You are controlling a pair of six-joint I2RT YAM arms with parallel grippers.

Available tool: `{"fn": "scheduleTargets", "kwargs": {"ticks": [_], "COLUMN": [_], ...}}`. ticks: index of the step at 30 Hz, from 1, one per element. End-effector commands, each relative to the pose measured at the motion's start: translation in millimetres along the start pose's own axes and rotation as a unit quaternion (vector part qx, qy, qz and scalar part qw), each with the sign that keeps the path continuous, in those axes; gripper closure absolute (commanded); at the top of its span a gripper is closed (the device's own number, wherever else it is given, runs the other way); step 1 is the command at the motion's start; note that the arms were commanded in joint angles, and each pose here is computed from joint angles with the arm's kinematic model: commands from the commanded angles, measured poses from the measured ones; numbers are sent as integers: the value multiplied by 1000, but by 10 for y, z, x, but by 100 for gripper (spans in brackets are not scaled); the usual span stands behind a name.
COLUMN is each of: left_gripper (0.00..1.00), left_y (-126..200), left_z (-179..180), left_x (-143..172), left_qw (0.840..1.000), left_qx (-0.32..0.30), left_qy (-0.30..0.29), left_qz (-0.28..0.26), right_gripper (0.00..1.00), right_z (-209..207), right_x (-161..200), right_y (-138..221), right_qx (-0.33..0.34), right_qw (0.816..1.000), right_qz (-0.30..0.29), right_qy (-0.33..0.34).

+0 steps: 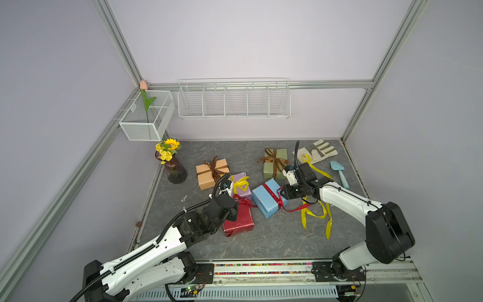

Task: Untie the ribbon bows on the gift boxes
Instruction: Untie the ribbon from the gift box, then pull the ribbon from the gift box.

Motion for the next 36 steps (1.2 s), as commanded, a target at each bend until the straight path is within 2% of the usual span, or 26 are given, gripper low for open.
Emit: {"fn": "scheduleTargets", "kwargs": {"ticks": [1, 3, 7, 10, 13, 15, 20, 24, 31, 36], "left_gripper": [95, 88, 58, 48, 45, 45, 44, 43, 35, 35], "left_y": [-48, -116, -258, -366, -466, -536, -762, -944, -1129, -1208], "left_z": [10, -2, 32, -45, -176, -277, -491, -619, -710, -665], "left_x": [-77, -100, -216, -365, -537, -604, -601, -507, -393, -305], "left_qw": [1000, 999, 995, 994, 996, 997, 999, 998, 995, 991], "left_qx": [-18, -34, -96, -100, -80, -59, -6, 39, 62, 89], "left_qy": [17, 10, -2, -12, -18, -22, -19, -7, -12, 2], "left_qz": [-5, 13, 38, 44, 42, 42, 46, 56, 83, 99], "right_gripper": [63, 61, 60, 59, 59, 58, 58, 60, 60, 61], "right_z": [-23, -28, -16, -3, -18, 24, 323, 416, 527, 545], "right_x": [41, -14, -120, -166, -184, -167, -76, -21, 27, 23], "right_y": [56, 159, 391, 532, 658, 696, 565, 394, 134, -31], "right_qx": [25, 46, 85, 115, 157, 153, 19, -23, -11, 1], "right_qw": [1000, 999, 995, 991, 983, 983, 994, 996, 993, 992], "right_qz": [13, 2, -21, -30, -36, -36, -42, -28, -10, 0], "right_qy": [13, 23, 50, 68, 85, 95, 101, 87, 121, 125]}}
Point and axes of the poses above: each gripper's point midway between its finger pads, its own y axis back along the fingers, its own z axis along the line the jaws close on, x = y × z, the point moved 4 cm from there along y, back along the fingers, and after that the axes turned 9 degrees about -y, right-handed, at the moved point
